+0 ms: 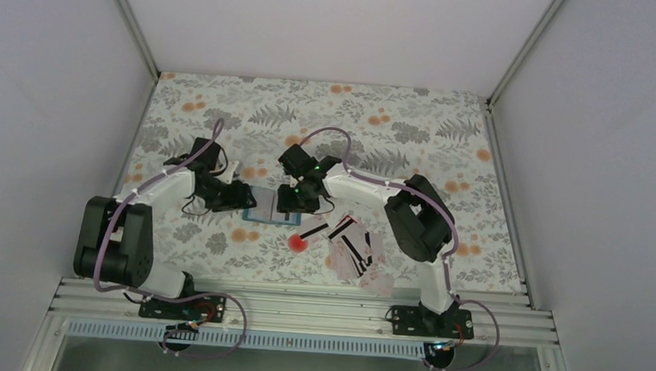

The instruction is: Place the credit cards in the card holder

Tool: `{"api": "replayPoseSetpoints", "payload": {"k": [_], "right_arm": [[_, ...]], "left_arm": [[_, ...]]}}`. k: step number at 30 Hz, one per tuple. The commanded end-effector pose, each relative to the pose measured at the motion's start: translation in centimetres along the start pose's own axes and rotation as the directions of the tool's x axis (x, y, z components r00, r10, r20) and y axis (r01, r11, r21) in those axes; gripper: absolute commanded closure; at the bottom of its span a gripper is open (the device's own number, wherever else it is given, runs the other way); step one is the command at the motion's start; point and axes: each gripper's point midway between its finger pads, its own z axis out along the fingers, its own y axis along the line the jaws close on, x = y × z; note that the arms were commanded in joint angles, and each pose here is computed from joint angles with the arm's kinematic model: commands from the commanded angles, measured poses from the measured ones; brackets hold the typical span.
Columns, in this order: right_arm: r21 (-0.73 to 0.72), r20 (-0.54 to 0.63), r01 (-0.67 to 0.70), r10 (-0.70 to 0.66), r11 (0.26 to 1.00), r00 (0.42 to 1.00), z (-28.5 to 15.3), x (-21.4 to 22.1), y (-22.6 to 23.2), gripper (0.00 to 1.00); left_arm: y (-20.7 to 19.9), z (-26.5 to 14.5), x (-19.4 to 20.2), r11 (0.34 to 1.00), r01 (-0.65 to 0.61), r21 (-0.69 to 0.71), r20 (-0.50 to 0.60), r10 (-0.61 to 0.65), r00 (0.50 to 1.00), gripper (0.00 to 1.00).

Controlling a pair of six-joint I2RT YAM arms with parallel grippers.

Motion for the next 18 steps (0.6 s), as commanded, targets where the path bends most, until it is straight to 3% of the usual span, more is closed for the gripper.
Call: {"api": "replayPoseSetpoints", "payload": {"k": [1, 8, 18], "right_arm": [[0.012, 0.013, -0.010, 0.009, 1.000, 1.000, -0.7, -0.5, 0.0, 0.51], [0.018, -0.014, -0.029, 0.029, 0.999, 0.999, 0.3, 0.2, -0.7, 0.51], [0.025, -0.065, -0.052, 0.054, 0.998, 0.996, 1.0, 1.4, -1.1, 0.51]], "left_arm": [[0.1, 0.7, 0.2, 1.000, 0.000, 0.023, -0.020, 0.000, 1.000, 0.38], [0.2, 1.6, 0.6, 0.999, 0.011, 0.043, -0.053, -0.009, 0.999, 0.52], [0.4, 2.6, 1.1, 0.998, 0.027, 0.059, -0.097, -0.021, 0.995, 0.60]]}}
